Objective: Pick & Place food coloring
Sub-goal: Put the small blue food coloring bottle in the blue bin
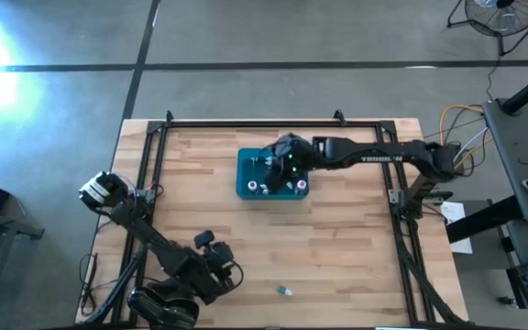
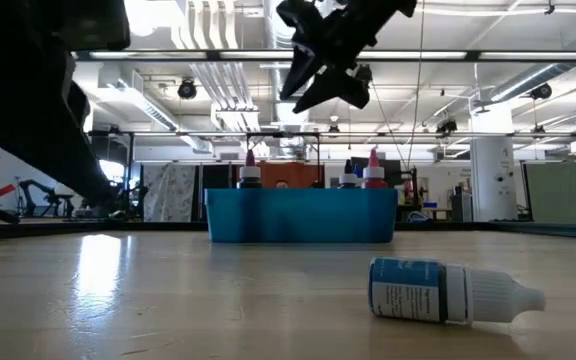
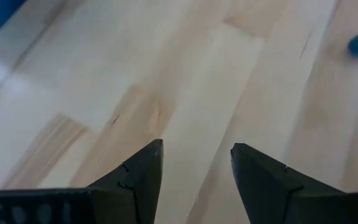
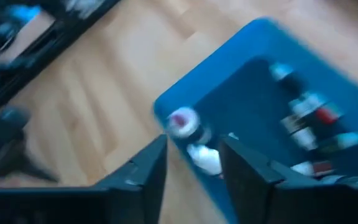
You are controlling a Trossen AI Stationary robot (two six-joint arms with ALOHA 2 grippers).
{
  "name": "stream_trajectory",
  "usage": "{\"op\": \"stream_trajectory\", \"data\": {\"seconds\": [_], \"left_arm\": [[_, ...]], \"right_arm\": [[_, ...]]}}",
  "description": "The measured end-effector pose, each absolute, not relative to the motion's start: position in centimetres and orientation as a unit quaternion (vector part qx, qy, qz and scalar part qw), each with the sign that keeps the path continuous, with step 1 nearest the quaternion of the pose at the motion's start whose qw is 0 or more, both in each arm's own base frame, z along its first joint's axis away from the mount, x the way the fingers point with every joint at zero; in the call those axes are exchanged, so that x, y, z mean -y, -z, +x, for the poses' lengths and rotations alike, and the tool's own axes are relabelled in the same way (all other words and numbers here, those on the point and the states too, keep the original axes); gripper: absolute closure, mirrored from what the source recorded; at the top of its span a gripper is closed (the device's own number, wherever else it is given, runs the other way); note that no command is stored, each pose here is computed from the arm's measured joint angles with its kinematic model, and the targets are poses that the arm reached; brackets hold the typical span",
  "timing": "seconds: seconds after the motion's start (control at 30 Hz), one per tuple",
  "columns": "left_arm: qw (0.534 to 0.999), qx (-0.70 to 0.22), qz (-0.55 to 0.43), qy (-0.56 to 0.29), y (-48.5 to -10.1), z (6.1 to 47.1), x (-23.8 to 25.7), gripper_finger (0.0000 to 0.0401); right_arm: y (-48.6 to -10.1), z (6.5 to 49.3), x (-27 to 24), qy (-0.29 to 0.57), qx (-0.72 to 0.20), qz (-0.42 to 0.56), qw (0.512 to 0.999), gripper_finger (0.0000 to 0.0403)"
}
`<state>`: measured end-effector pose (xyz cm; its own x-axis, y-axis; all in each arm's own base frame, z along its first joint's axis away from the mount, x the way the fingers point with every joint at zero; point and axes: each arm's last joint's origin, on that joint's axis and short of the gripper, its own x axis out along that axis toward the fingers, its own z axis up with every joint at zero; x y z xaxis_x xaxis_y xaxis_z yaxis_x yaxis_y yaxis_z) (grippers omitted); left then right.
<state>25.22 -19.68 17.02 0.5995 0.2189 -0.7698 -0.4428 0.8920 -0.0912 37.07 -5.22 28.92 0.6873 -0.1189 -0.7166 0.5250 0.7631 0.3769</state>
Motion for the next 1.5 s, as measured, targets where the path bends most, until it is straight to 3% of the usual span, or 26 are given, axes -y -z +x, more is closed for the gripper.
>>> {"op": "stream_trajectory", "data": {"seconds": [0.2, 0.43, 0.63, 0.9, 1.2, 1.5], "left_arm": [[0.899, -0.376, -0.152, -0.166, -17.5, 27.0, 19.1, 0.0234], [0.939, -0.341, -0.017, -0.036, -18.4, 30.3, 17.9, 0.0234], [0.948, -0.302, -0.009, 0.098, -17.4, 33.9, 16.7, 0.0234], [0.933, -0.309, 0.011, 0.187, -15.5, 38.2, 19.4, 0.0234], [0.915, -0.330, 0.061, 0.224, -16.0, 40.7, 20.8, 0.0234], [0.909, -0.350, -0.002, 0.225, -14.4, 42.2, 21.8, 0.0235]], "right_arm": [[-28.8, 36.2, 2.0, 0.161, -0.405, 0.230, 0.870, 0.0182], [-30.5, 31.0, -4.5, 0.156, -0.485, 0.125, 0.851, 0.0132], [-30.4, 26.7, -8.1, 0.177, -0.492, 0.171, 0.835, 0.0136], [-27.8, 22.4, -9.8, 0.259, -0.461, 0.230, 0.817, 0.0154], [-25.1, 19.8, -10.3, 0.291, -0.463, 0.270, 0.793, 0.0158], [-23.9, 19.3, -10.2, 0.306, -0.466, 0.255, 0.790, 0.0163]]}}
